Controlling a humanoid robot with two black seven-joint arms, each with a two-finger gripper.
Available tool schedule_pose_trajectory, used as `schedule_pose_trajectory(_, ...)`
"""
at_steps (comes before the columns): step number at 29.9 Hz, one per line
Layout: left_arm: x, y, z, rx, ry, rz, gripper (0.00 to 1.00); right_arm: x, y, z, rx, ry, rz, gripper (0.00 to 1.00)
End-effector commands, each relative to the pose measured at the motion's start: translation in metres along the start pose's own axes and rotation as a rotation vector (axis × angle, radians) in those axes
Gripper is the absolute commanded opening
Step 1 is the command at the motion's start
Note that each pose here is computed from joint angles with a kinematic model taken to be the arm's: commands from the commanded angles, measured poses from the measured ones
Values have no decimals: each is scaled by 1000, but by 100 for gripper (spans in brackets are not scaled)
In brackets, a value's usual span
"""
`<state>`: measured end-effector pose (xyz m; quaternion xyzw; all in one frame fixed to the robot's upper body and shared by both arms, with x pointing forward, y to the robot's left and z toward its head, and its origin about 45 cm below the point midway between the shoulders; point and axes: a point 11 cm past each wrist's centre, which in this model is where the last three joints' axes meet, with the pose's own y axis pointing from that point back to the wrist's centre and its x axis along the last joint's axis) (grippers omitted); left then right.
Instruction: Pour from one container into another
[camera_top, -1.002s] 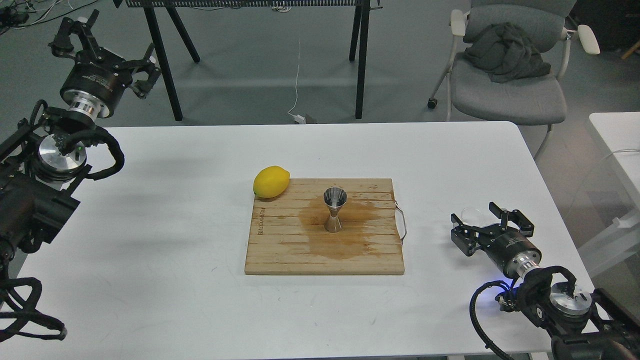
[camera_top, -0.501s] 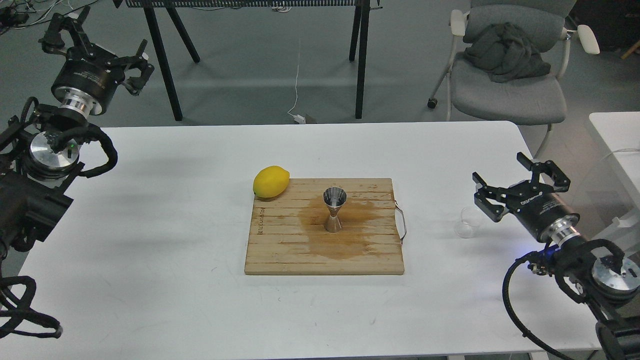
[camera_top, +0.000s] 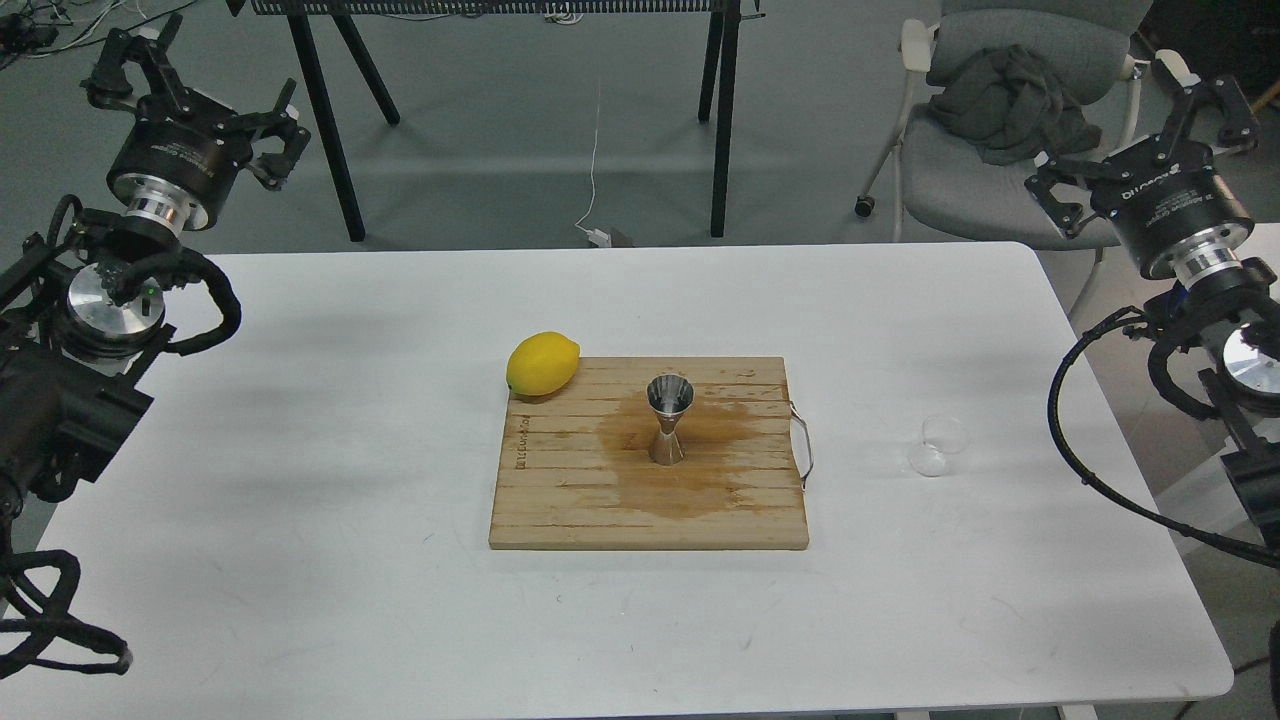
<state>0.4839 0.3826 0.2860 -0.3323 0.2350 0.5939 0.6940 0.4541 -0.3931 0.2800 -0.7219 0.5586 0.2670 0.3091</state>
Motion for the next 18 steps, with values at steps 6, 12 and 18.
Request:
schedule_pose_trajectory(6, 1, 1, 3, -5, 0, -4, 100, 11, -21, 2, 11, -6, 54, 100)
schedule_pose_trajectory(12, -1, 0, 1, -3, 5, -9, 100, 10, -22, 3, 8, -6, 52, 100)
schedule_pose_trajectory(18, -3, 0, 1, -4, 9, -15, 100, 10, -22, 2, 8, -9, 51, 100)
